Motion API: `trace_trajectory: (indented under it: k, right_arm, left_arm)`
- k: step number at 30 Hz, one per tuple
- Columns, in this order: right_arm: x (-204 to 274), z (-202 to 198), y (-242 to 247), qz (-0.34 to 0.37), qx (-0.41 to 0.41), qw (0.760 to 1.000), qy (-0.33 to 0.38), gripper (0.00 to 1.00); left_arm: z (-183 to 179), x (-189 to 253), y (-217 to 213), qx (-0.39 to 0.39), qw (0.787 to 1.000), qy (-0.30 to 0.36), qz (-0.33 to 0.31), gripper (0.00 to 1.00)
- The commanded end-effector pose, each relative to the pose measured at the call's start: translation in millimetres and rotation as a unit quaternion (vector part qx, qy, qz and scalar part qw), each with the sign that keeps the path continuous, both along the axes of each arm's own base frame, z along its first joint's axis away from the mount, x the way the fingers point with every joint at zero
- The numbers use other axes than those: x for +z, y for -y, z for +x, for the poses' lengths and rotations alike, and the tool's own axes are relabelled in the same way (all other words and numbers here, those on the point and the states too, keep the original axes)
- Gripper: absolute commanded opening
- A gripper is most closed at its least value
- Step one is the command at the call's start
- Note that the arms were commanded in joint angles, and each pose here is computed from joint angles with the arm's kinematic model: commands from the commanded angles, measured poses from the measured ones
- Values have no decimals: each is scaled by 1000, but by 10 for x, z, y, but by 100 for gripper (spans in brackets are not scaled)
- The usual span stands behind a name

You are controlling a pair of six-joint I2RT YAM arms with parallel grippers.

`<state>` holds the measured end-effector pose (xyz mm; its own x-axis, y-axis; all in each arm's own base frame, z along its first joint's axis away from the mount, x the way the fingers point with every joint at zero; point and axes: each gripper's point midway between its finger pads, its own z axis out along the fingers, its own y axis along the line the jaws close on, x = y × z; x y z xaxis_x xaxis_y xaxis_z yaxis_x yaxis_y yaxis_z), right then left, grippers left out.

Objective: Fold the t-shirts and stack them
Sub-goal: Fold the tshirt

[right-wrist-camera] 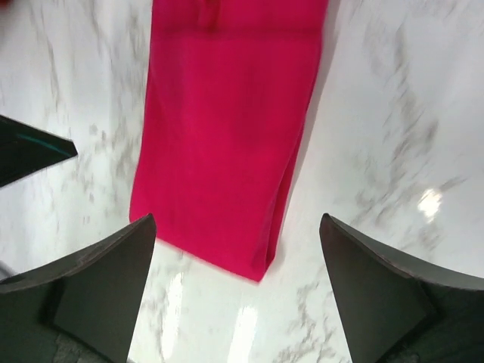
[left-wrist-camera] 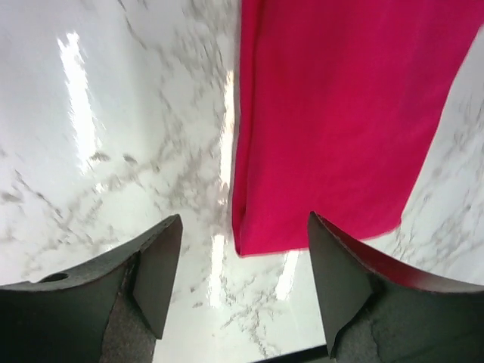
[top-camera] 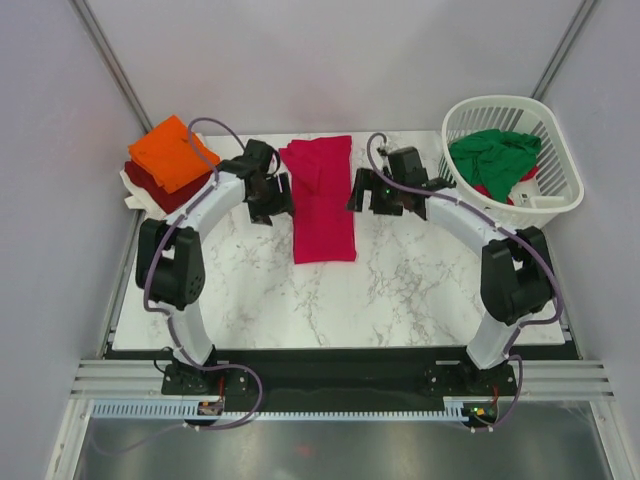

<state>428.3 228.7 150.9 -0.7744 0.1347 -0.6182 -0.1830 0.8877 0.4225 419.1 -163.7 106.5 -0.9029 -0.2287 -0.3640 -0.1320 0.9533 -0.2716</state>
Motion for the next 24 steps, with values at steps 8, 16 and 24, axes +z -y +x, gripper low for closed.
trace_trajectory:
  k: [8, 16, 24]
  right_arm:
    - [-809, -877, -379, 145, 104, 977, -117, 87]
    - [-1183, -1016, -353, 151, 94, 972, -155, 60]
    - [-1325, -1030, -351, 149, 91, 970, -167, 40]
  left_arm:
    - [-785, -171, 550, -84, 982, 23, -167, 78]
    - [-869, -530, 518, -74, 985, 6, -156, 76]
    - [-886, -706, 518, -67, 987, -4, -145, 56]
